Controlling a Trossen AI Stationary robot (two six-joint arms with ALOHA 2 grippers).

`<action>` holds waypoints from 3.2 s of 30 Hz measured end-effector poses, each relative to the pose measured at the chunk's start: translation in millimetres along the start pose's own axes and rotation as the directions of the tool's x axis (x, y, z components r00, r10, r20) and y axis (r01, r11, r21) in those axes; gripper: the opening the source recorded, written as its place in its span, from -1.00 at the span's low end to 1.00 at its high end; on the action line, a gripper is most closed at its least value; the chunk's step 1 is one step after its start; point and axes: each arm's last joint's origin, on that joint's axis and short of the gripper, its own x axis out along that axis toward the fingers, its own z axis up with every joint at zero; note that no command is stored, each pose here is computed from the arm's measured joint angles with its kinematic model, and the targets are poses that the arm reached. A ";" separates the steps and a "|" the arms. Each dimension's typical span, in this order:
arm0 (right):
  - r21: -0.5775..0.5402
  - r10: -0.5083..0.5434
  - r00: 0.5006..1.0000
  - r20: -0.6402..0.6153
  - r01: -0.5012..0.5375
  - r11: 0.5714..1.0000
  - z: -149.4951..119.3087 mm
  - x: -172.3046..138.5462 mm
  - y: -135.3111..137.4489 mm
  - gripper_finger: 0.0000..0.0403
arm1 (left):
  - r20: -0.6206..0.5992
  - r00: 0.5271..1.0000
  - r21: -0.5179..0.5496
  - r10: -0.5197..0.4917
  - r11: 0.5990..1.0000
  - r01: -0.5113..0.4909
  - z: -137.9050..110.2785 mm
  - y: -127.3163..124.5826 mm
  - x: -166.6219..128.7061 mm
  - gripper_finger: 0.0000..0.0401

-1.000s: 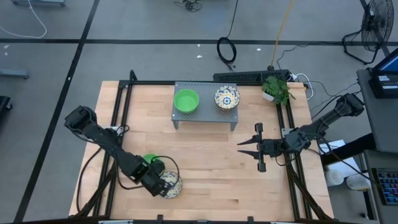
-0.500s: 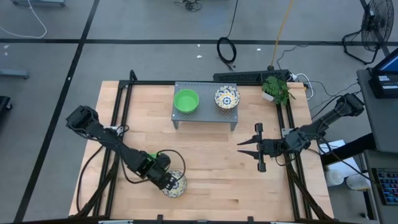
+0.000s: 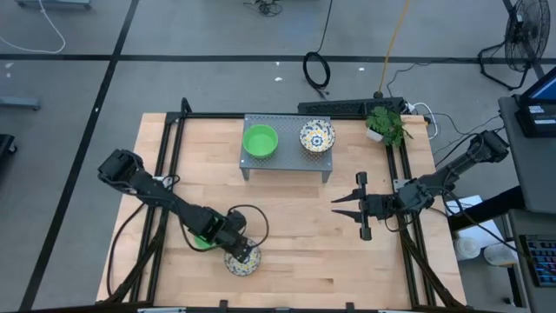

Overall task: Pick & Place Mini bowls
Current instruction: Stack the white patterned bowl on top of the white patterned bowls on the shelf

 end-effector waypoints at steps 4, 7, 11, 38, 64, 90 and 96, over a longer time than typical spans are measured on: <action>0.000 0.000 1.000 0.000 0.000 1.000 0.0 0.0 0.0 -0.55 | -0.063 0.998 0.012 -0.023 1.000 0.024 -0.6 -0.5 -2.1 -0.20; 0.000 0.000 1.000 0.001 0.000 1.000 0.1 0.0 0.0 -0.55 | -0.120 0.992 0.033 -0.028 0.999 0.032 -3.2 -0.5 -2.1 -0.36; 0.000 0.000 1.000 0.000 0.000 1.000 0.0 0.1 0.0 -0.55 | -0.112 0.993 0.066 -0.024 0.997 0.032 -2.7 -0.1 -2.0 -0.53; 0.008 0.003 1.000 -0.015 -0.003 1.000 -1.6 0.0 0.3 -0.55 | -0.095 0.995 0.094 -0.026 0.995 0.035 8.4 2.0 -1.4 -0.91; 0.049 0.003 0.999 -0.033 -0.001 0.999 -3.7 0.7 0.7 -0.55 | 0.710 0.704 0.400 -0.003 0.825 -0.399 67.9 -44.7 -61.6 -0.96; -0.081 -0.564 0.825 -0.037 0.560 0.825 -27.4 56.1 -21.6 0.28 | 0.970 0.202 0.086 0.138 0.579 -0.811 129.7 -72.8 -137.7 -0.96; -0.055 -0.573 0.820 0.011 0.573 0.818 -21.4 55.8 -23.0 0.25 | 0.970 0.197 0.084 0.141 0.568 -0.819 132.7 -72.1 -138.6 -0.96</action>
